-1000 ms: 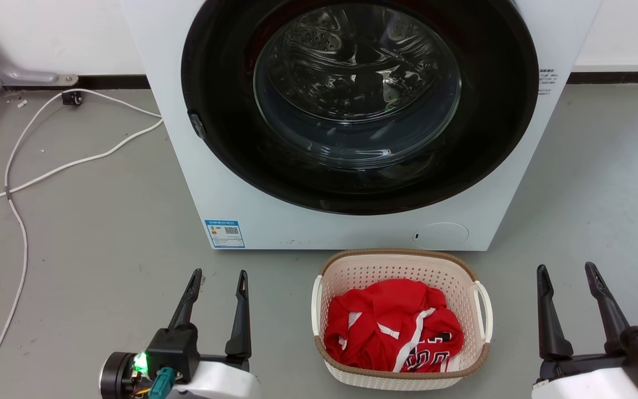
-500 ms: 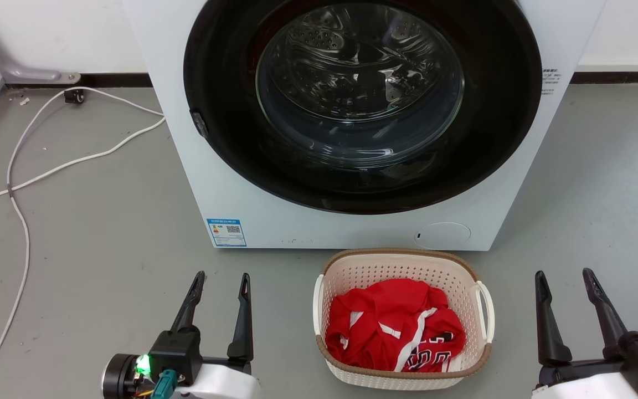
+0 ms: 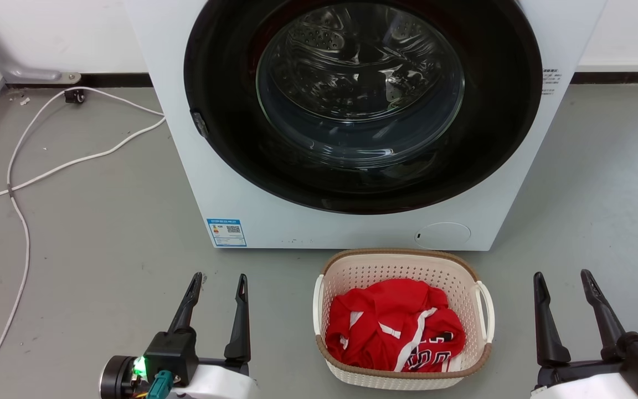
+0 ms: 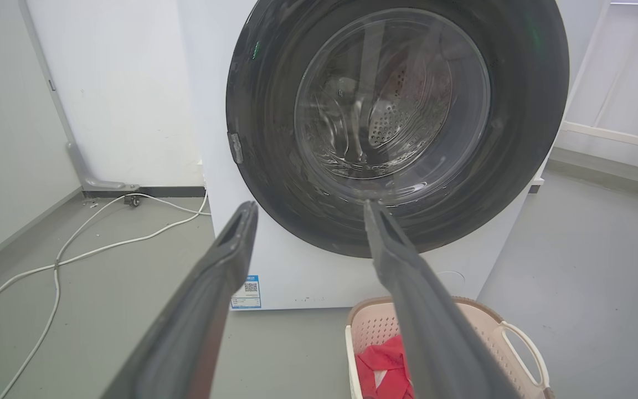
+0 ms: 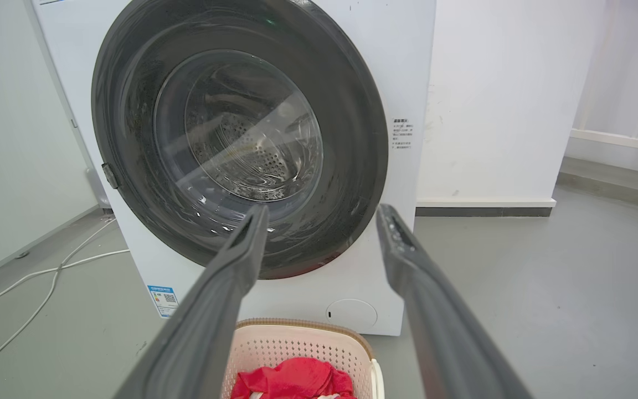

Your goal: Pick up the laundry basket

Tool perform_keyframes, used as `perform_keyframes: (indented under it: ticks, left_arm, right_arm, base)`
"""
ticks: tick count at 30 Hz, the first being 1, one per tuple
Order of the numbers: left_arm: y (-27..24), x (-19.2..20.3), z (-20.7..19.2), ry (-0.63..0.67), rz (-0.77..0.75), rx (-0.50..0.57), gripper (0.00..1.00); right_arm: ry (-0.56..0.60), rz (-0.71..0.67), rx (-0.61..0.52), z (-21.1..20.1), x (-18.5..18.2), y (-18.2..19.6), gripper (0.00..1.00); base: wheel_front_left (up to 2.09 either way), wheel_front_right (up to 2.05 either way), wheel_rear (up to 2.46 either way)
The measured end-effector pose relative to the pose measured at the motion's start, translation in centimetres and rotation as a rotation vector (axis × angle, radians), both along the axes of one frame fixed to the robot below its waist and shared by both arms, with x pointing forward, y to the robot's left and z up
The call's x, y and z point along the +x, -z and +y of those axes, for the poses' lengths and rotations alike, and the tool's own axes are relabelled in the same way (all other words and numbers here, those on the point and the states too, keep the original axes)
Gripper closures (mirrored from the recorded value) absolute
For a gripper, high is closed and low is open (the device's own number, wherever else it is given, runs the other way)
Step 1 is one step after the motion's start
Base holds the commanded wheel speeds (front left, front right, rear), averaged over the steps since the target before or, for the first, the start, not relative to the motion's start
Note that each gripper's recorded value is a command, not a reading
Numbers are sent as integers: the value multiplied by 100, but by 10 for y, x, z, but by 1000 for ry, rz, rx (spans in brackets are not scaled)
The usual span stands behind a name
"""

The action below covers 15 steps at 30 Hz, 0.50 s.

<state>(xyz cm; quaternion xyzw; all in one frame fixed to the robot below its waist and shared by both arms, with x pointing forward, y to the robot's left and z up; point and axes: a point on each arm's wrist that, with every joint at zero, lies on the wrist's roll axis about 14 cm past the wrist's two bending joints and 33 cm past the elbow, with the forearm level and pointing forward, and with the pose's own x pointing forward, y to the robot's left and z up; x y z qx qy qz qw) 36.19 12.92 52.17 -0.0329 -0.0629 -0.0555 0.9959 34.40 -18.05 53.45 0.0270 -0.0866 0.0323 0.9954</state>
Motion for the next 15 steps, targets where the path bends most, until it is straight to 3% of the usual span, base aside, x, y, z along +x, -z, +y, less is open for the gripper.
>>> perform_keyframes:
  ticks: [15]
  left_arm:
    - [13, 6, -11, 42, 37, 14, 0]
  right_arm:
    - [35, 39, -14, -11, 3, 12, 0]
  base:
    - [0, 0, 0]
